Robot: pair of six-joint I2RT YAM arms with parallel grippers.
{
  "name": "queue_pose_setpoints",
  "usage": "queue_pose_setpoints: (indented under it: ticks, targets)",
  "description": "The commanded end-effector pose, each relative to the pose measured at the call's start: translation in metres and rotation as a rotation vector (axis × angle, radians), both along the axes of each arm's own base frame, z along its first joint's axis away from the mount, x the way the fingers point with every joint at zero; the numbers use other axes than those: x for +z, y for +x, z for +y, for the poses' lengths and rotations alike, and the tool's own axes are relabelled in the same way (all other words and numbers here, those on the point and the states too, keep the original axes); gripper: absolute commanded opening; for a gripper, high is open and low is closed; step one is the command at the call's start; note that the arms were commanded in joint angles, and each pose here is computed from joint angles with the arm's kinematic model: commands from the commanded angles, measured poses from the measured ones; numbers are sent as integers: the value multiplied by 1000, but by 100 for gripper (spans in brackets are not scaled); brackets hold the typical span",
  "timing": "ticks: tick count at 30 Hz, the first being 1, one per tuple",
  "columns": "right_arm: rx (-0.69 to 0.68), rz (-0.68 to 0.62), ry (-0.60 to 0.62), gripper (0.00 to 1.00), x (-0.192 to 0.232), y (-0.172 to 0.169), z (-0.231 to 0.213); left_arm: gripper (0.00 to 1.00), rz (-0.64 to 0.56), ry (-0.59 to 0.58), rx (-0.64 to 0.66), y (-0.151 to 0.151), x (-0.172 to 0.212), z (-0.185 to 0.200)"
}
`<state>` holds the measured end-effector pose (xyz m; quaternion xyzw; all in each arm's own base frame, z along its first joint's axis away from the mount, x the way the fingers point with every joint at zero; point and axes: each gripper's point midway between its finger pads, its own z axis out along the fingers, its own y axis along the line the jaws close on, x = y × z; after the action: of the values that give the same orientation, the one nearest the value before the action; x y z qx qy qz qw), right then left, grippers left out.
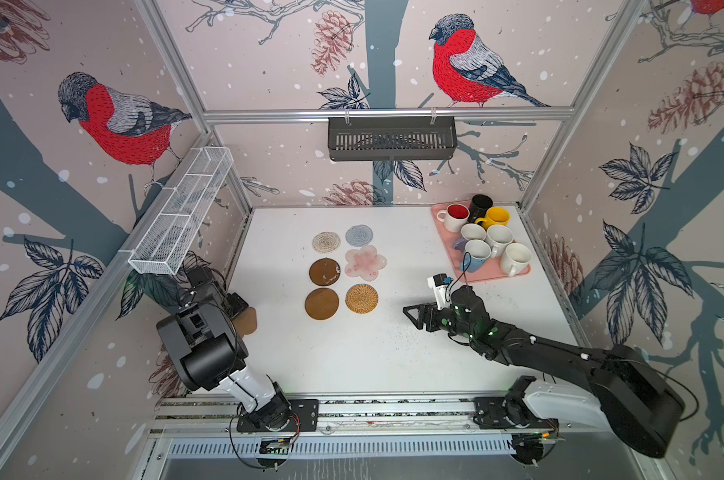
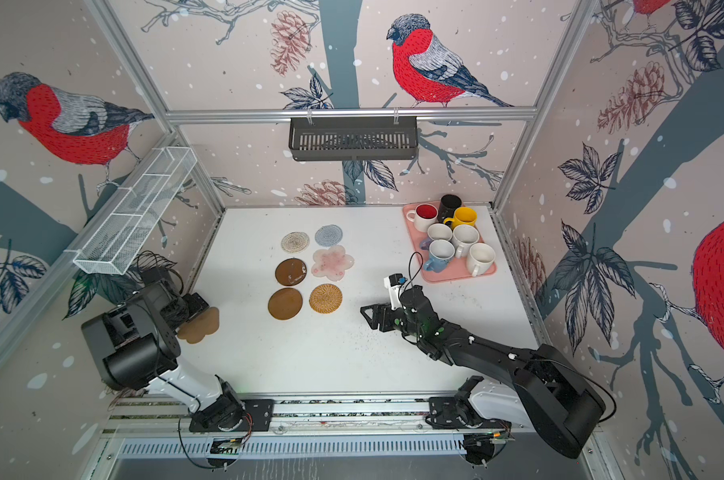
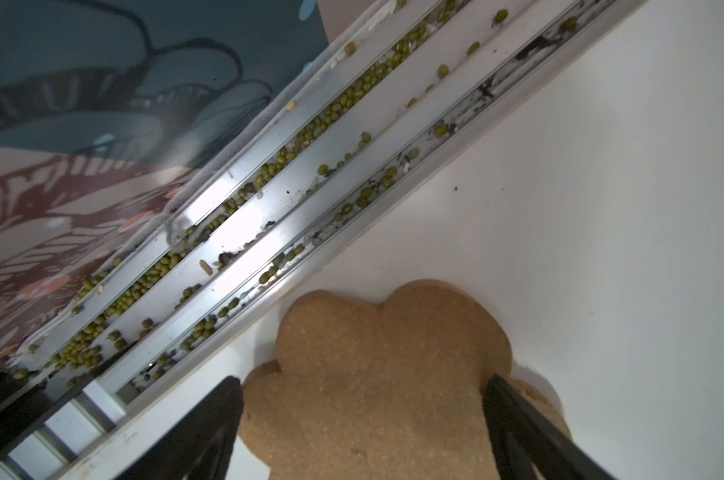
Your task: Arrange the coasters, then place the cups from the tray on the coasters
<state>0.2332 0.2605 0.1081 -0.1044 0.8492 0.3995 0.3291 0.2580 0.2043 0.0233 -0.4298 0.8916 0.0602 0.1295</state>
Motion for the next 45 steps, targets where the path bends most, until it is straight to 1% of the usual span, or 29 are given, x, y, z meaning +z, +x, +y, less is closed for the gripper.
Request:
queue_pose_setpoints:
  ticks: [1,6,9,10,14,16,20,27,38,45]
  targets:
    - [2,-19,-6,76,1,2,1,86,-20,-8,-15,4,-1,-1]
    - [8,-18,-2,76,2,1,2,79,-47,-14,-24,7,4,-3]
    - [4,-22,-3,76,3,1,1,78,-36,-27,-24,4,-1,-6]
    - [0,-23,-4,76,3,2,0,78,-30,-26,-22,4,-1,-5]
    - [-7,-28,-8,76,3,2,-2,88,-27,0,-14,5,6,0]
    - [-6,-28,-8,76,4,3,-1,90,-27,6,-13,6,8,2]
    - [-7,-27,-11,76,2,3,-2,93,-17,14,-7,7,9,7]
    - [-10,-21,-19,76,-1,4,-2,93,12,-6,-5,6,-4,8]
    - [-6,-21,-11,76,1,4,-1,83,-9,-74,-52,9,-15,-11]
    - [-13,-32,-9,76,5,3,-4,83,6,-94,-88,11,-19,-28]
